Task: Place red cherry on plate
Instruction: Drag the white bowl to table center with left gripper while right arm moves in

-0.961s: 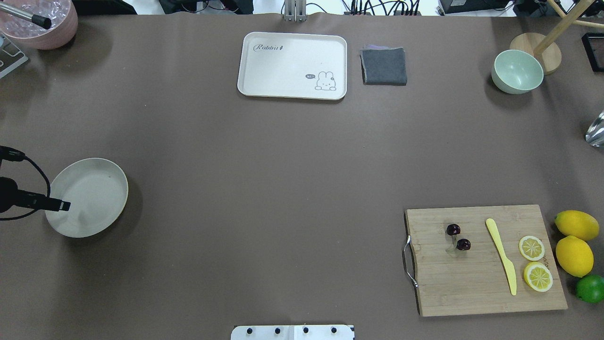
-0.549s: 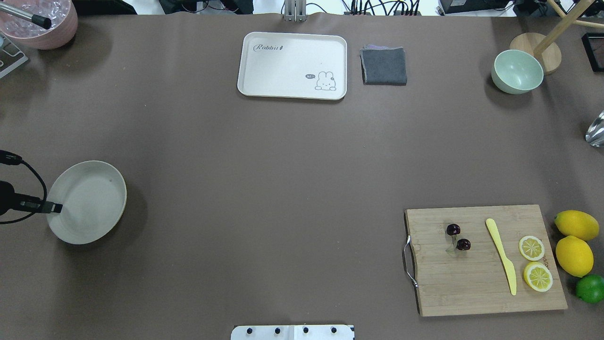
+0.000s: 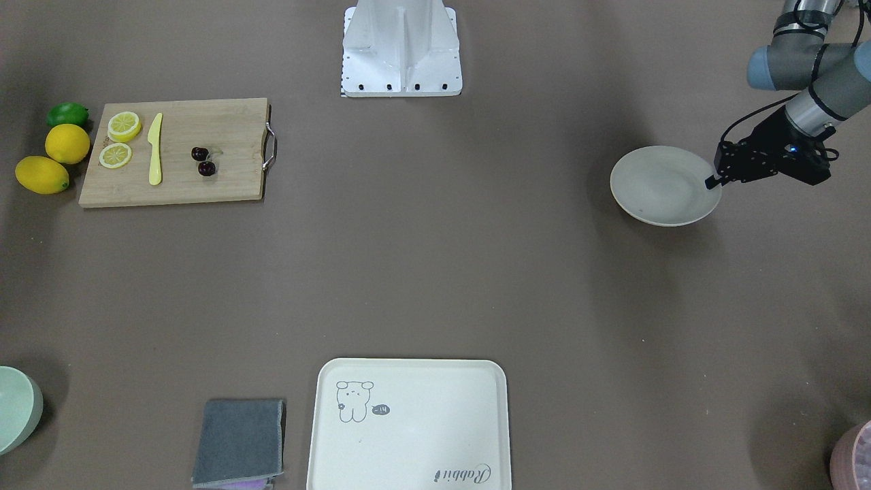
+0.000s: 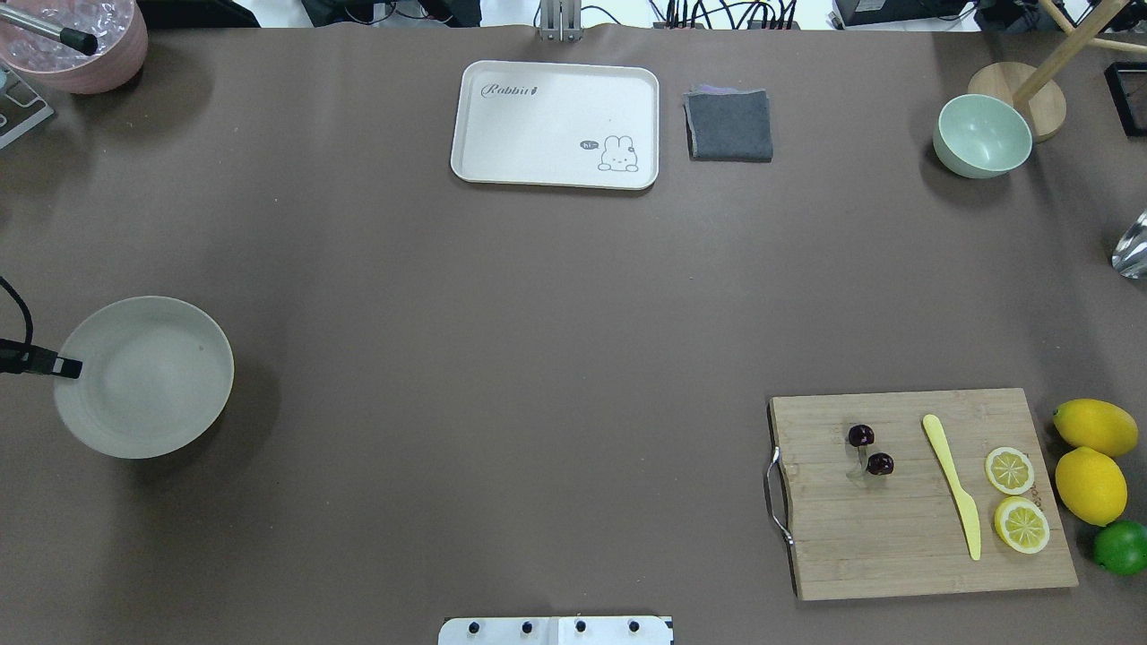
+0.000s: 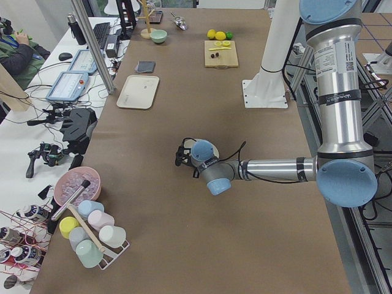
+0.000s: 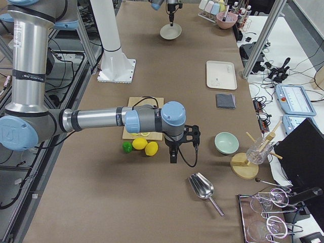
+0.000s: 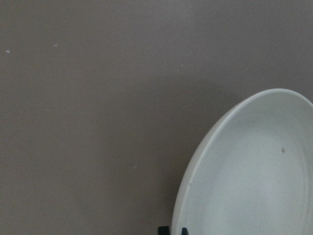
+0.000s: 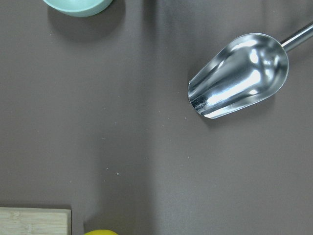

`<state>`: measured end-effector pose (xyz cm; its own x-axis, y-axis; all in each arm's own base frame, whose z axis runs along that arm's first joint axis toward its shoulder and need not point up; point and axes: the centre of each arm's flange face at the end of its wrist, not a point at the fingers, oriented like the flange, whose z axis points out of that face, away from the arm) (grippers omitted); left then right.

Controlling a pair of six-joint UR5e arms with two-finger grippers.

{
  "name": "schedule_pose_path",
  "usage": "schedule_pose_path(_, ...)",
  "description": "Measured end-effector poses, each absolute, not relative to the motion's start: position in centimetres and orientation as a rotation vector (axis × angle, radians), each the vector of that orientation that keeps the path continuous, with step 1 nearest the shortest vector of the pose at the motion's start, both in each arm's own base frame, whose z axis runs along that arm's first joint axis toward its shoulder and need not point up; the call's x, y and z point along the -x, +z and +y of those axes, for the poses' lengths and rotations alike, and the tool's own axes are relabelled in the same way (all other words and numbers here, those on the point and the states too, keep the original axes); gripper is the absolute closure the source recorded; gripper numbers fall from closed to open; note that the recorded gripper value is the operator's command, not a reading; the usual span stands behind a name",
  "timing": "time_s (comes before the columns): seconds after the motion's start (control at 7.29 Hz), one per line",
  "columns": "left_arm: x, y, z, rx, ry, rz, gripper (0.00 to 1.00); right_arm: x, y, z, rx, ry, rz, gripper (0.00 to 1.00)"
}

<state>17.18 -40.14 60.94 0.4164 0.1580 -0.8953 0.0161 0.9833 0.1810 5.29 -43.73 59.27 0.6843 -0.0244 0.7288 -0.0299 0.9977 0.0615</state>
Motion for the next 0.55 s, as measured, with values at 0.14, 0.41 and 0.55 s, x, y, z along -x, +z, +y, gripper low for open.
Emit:
schedule_pose_path(0.14,-16.0,59.7,-41.8,-0.151,0.07,1.167,1.0,-5.3,59.2,-43.7,-0.072,0.001,-0.817,0.0)
schedule_pose_path(0.41,-16.2,54.8,-47.3,-0.113,0.02,1.196,1.0,-5.1,58.5,-43.8,-0.084,-0.009,-0.819,0.0)
schedule_pose_path(0.55,-17.9,50.8,-50.6,-0.094,-0.024,1.209,1.0,-4.6,57.8,-43.9,-0.093,-0.025,-0.82,0.0)
